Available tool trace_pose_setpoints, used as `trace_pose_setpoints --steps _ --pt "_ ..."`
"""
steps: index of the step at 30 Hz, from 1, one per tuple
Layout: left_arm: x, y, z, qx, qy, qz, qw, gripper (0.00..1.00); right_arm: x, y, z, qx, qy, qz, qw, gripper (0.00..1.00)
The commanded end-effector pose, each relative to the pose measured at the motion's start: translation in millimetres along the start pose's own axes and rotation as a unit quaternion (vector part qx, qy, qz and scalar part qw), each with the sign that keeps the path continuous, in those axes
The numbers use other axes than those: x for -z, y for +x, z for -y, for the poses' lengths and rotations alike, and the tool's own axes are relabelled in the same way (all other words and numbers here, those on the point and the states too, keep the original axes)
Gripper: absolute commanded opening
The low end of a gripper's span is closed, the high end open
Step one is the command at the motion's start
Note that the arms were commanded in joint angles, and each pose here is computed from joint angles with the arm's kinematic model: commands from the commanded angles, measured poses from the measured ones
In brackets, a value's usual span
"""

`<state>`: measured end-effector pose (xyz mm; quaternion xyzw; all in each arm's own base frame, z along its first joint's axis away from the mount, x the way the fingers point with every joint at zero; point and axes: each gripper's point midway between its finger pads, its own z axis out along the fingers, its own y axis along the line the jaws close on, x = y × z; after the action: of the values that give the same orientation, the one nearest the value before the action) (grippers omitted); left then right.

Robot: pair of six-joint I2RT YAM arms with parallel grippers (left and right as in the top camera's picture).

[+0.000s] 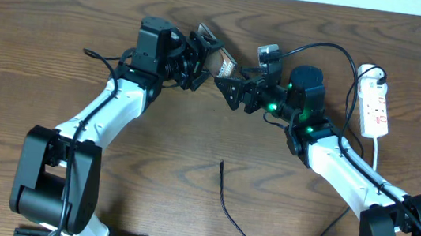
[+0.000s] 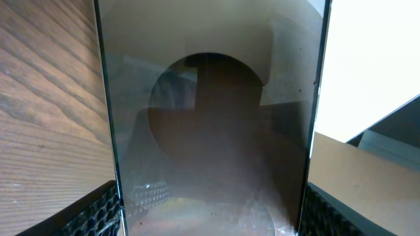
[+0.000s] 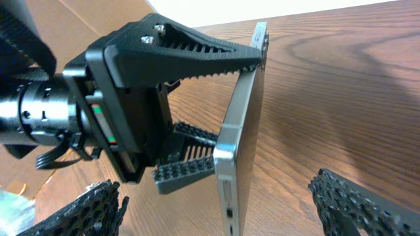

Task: Plug charger to phone and switch on socket

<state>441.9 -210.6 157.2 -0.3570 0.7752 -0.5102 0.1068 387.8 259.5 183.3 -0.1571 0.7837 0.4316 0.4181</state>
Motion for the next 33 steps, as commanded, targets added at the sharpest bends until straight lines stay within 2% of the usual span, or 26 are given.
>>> trace_pose_setpoints --steps 1,10,17,27,33 --pt "1.5 14.4 13.8 -0.01 0.019 -0.016 1.0 0.07 -0.7 -7.4 5.3 0.021 0.024 0.009 0.999 0.91" --pt "-8.7 40.5 16.4 -0.026 0.019 -0.042 0.999 0.07 -0.1 -5.3 13.0 0.016 0.044 0.006 0.999 0.89" --pt "-13.1 52.8 15.9 -0.032 0.017 -0.054 0.998 0.07 0.0 -5.8 15.0 0.016 0.051 0.008 0.999 0.84" --pt "-14.2 56.9 16.0 -0.024 0.016 -0.06 0.998 0.07 0.2 -4.1 17.2 0.013 0.056 0.005 0.998 0.58" --pt "-15.8 63.1 19.0 -0.024 0.021 -0.067 0.997 0.07 0.3 -4.3 17.8 0.013 0.058 0.006 0.998 0.55"
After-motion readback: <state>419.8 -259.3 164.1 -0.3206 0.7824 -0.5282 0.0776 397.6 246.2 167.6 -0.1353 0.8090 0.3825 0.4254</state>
